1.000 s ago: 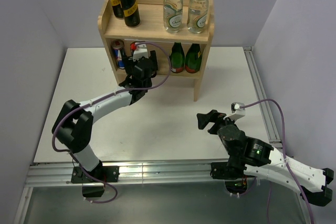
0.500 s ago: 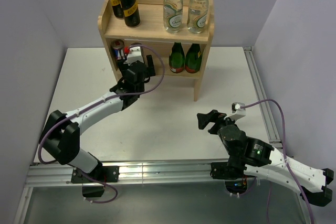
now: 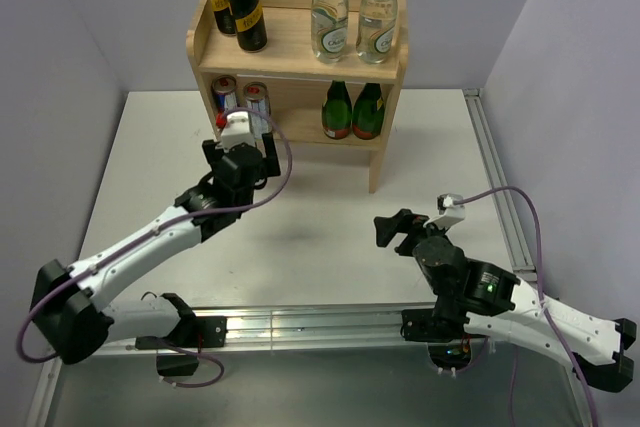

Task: Place and organize the beverage onto the shelf

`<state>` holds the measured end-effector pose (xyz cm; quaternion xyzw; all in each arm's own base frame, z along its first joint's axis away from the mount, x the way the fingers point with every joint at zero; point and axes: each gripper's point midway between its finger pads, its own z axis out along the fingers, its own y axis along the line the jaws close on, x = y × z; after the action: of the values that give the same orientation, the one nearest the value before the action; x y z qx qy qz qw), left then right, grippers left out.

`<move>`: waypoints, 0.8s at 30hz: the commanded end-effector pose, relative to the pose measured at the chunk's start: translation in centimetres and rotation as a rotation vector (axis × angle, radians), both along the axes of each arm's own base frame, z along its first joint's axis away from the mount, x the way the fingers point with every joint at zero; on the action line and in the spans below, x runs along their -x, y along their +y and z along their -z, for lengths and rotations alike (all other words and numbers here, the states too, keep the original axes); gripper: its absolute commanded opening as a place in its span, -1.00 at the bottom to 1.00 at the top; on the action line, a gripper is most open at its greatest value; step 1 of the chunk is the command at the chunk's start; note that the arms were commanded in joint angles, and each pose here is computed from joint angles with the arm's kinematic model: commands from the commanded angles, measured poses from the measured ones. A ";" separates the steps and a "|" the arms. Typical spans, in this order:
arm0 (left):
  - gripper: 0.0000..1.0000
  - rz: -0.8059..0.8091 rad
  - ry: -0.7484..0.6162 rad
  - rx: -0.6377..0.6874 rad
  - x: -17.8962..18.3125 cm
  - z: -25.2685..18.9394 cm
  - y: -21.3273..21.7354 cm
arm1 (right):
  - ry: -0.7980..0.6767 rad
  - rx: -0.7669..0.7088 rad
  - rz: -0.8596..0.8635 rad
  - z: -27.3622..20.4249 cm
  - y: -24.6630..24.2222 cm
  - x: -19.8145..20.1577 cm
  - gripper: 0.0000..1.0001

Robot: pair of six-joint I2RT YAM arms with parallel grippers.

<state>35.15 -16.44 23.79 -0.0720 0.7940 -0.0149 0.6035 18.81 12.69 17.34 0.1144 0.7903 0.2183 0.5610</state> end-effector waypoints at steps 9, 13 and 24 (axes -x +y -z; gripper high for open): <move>0.99 0.215 -0.066 0.202 9.1 -9.0 -2.0 | -0.238 -0.102 -0.131 -17.9 1.2 0.3 1.00; 0.99 0.291 -0.180 0.300 11.3 -16.1 -0.8 | -0.358 -0.112 -0.157 -27.7 0.4 0.7 1.00; 0.99 0.336 -0.364 0.404 14.6 -23.9 3.5 | -0.498 -0.144 -0.195 -34.6 -0.4 1.7 1.00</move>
<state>20.64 -12.52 47.52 -0.0811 0.6532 -0.2913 0.6942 16.99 11.54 51.51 0.0492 0.6184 0.3614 0.6961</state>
